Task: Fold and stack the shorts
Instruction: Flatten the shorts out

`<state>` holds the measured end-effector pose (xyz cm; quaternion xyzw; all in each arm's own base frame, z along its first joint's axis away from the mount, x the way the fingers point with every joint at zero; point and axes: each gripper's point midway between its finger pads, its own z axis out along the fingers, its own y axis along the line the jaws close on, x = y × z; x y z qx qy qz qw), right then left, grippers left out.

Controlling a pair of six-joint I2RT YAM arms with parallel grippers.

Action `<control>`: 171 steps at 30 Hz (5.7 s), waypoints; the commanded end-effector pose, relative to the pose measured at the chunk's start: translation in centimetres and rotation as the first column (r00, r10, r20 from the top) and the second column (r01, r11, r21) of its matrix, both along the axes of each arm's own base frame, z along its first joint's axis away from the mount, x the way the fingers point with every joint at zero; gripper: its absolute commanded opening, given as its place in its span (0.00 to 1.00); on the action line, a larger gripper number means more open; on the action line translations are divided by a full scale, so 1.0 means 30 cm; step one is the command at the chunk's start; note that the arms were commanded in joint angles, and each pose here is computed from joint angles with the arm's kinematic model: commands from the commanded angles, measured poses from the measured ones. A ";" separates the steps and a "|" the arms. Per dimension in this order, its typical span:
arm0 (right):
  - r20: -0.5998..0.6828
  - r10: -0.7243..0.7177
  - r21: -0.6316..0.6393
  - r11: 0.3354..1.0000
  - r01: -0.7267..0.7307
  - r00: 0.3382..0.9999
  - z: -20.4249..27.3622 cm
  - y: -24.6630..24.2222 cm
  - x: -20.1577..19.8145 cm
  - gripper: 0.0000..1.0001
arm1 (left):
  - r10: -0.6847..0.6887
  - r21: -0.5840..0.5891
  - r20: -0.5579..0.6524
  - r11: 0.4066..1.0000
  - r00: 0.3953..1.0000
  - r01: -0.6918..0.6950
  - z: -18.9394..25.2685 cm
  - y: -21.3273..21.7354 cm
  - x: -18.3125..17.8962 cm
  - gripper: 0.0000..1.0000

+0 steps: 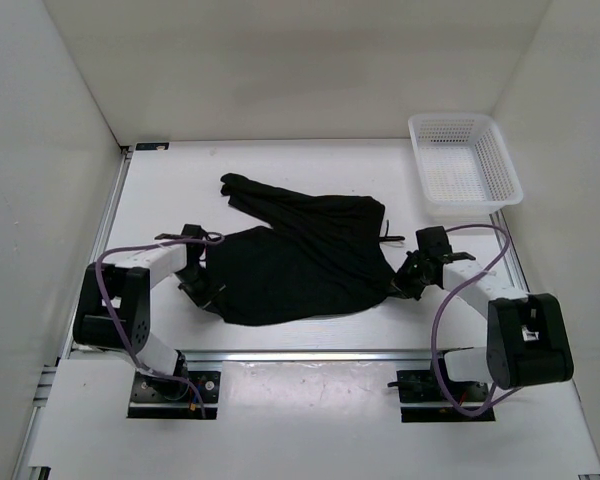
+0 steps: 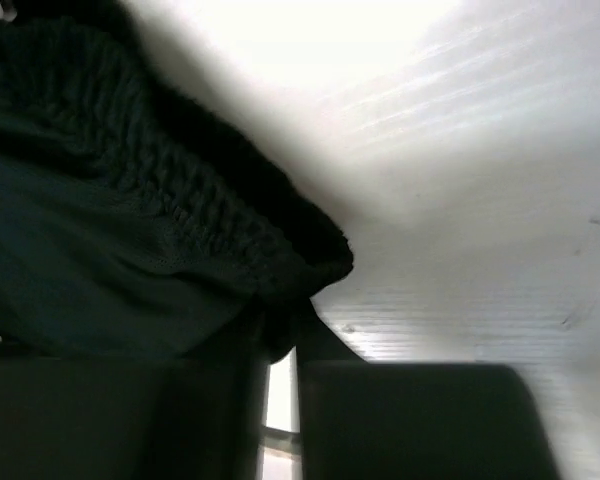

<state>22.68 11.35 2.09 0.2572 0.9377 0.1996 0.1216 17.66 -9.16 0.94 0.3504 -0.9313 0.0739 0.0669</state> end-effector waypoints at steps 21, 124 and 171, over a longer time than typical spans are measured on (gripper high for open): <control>0.086 0.001 -0.116 0.993 0.009 0.996 0.107 -0.107 -0.179 0.70 | -0.003 0.073 0.197 0.997 0.980 -0.012 0.193 0.060 0.024 0.45; 0.380 0.344 -0.448 0.881 -0.154 0.859 0.432 0.124 0.836 0.59 | -0.358 0.479 0.467 0.871 0.808 0.109 0.548 0.166 1.032 0.47; 0.089 0.470 -0.487 0.789 -0.373 0.878 0.062 0.110 0.936 0.20 | -0.325 0.242 0.362 0.938 0.874 0.249 0.232 0.020 0.881 0.10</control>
